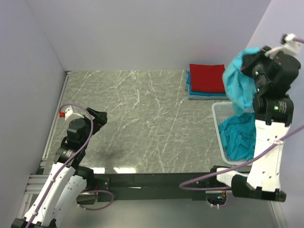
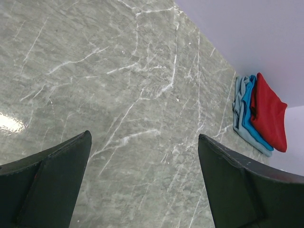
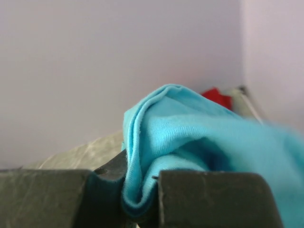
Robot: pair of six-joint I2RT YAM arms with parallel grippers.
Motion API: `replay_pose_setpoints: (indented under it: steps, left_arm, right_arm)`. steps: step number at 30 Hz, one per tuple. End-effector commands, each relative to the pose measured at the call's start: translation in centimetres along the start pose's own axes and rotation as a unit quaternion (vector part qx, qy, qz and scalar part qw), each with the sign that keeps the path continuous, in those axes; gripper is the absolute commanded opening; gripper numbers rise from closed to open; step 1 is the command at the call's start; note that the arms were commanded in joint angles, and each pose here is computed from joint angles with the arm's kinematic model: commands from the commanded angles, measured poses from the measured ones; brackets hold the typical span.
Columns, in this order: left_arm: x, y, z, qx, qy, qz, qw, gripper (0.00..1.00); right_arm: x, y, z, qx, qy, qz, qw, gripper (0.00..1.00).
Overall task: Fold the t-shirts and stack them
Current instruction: Grab the tshirt from the pile, then move the tshirt to the center of the board
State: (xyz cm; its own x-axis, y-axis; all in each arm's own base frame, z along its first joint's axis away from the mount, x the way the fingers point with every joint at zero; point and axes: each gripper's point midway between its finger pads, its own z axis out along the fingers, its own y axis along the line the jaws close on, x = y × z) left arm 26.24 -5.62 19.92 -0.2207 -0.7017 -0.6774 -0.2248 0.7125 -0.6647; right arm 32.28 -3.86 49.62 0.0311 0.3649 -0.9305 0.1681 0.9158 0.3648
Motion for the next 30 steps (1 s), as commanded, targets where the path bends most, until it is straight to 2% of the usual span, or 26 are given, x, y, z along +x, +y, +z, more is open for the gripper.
replay_pose_setpoints:
  steps: [1, 4, 9, 10, 13, 17, 22, 26, 30]
  left_arm:
    - [-1.5, -0.9, -0.5, 0.008, -0.021, -0.015, 1.0, 0.99]
    - [-1.1, -1.0, -0.5, 0.011, -0.012, -0.027, 1.0, 0.99]
    - [-0.7, -0.8, -1.0, 0.01, -0.004, -0.031, 0.999, 0.99]
    - [-0.7, -0.6, -1.1, 0.007, -0.004, -0.028, 1.0, 0.99]
    - [-1.2, -0.2, -1.5, -0.001, -0.014, -0.027, 1.0, 0.99]
    - [-1.6, 0.5, -2.3, -0.021, -0.023, -0.047, 0.998, 0.99]
    - [-2.0, 1.0, -3.3, -0.026, -0.031, -0.055, 0.998, 0.99]
    - [-1.5, 1.7, -3.6, -0.035, -0.027, -0.059, 0.997, 0.99]
    - [-0.5, 2.2, -3.1, -0.048, -0.009, -0.055, 0.997, 0.99]
  right_arm:
    - [-0.5, 4.2, -0.2, -0.053, 0.01, -0.038, 0.998, 0.0]
    - [-0.1, 9.8, -1.7, -0.16, 0.015, -0.037, 0.986, 0.0]
    - [0.9, 16.3, -4.5, -0.269, 0.021, -0.022, 0.963, 0.0]
    - [1.6, 19.4, -6.3, -0.34, 0.029, -0.025, 0.94, 0.0]
    - [4.6, 24.3, -8.8, -0.42, 0.073, -0.034, 0.904, 0.0]
    - [6.9, 28.4, -10.2, -0.447, 0.094, -0.04, 0.889, 0.0]
    - [11.0, 31.0, -9.2, -0.435, 0.128, -0.006, 0.891, 0.0]
    - [17.6, 31.1, -7.2, -0.404, 0.185, 0.003, 0.896, 0.0]
    - [24.8, 28.7, -2.5, -0.318, 0.251, -0.009, 0.914, 0.01]
